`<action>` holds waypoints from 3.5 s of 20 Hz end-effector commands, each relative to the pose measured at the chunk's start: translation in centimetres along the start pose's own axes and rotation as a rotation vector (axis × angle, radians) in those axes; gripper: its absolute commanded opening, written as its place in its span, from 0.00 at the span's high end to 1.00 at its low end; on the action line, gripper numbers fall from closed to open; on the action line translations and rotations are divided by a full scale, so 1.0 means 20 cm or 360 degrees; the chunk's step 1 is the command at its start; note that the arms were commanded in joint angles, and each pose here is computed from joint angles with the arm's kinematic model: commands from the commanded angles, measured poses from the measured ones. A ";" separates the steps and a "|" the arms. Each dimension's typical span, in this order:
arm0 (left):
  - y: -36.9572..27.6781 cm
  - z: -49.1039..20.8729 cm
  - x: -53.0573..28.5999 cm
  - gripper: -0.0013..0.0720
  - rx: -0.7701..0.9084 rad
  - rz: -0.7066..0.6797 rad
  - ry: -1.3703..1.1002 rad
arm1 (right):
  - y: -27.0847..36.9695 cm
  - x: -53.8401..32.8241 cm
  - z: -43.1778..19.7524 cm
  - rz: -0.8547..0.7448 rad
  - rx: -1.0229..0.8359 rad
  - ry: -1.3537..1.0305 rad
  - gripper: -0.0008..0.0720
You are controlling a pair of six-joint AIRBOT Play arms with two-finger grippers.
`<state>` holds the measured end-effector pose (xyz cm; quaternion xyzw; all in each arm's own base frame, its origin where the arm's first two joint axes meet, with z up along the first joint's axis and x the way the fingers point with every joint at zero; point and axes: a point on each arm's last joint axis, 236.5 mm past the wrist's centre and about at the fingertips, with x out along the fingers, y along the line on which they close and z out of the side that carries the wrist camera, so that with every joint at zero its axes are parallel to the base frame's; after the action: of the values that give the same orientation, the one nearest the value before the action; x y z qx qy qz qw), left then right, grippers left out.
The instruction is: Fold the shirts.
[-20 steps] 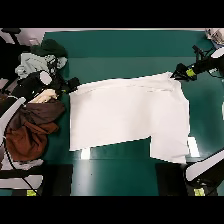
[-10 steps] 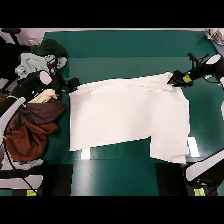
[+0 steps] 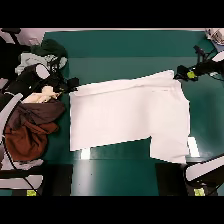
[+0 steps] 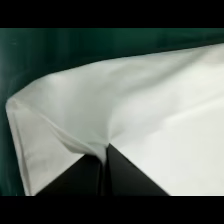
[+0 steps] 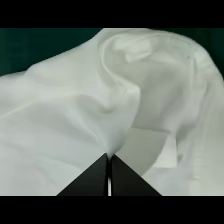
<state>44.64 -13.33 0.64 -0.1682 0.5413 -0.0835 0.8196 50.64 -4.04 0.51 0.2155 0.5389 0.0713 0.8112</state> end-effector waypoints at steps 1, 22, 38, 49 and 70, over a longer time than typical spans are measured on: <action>0.01 -0.08 -0.06 0.95 0.0098 0.0042 0.0141 | -0.08 -0.17 0.03 -0.0027 0.0072 -0.0081 0.96; 0.20 -0.38 0.02 0.95 0.0033 0.0182 0.0358 | -0.20 -0.03 -0.48 -0.0022 0.0292 0.0186 0.95; 0.17 -0.27 -0.18 0.39 0.0148 0.0224 0.0226 | -0.03 -0.41 -0.22 -0.0187 -0.0092 -0.0081 0.52; 0.15 -1.11 -0.32 0.20 -0.0027 -0.0074 0.0443 | -0.24 -0.46 -1.00 -0.0152 0.0414 0.0116 0.27; 0.15 -1.28 -0.14 0.95 0.0003 -0.0243 0.0442 | -0.17 -0.42 -1.37 -0.0150 0.0527 0.0289 0.14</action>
<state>19.01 -13.93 -7.79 -0.1817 0.6493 -0.1642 0.7200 22.80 -2.52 -2.13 0.3153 0.6060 -0.0352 0.7294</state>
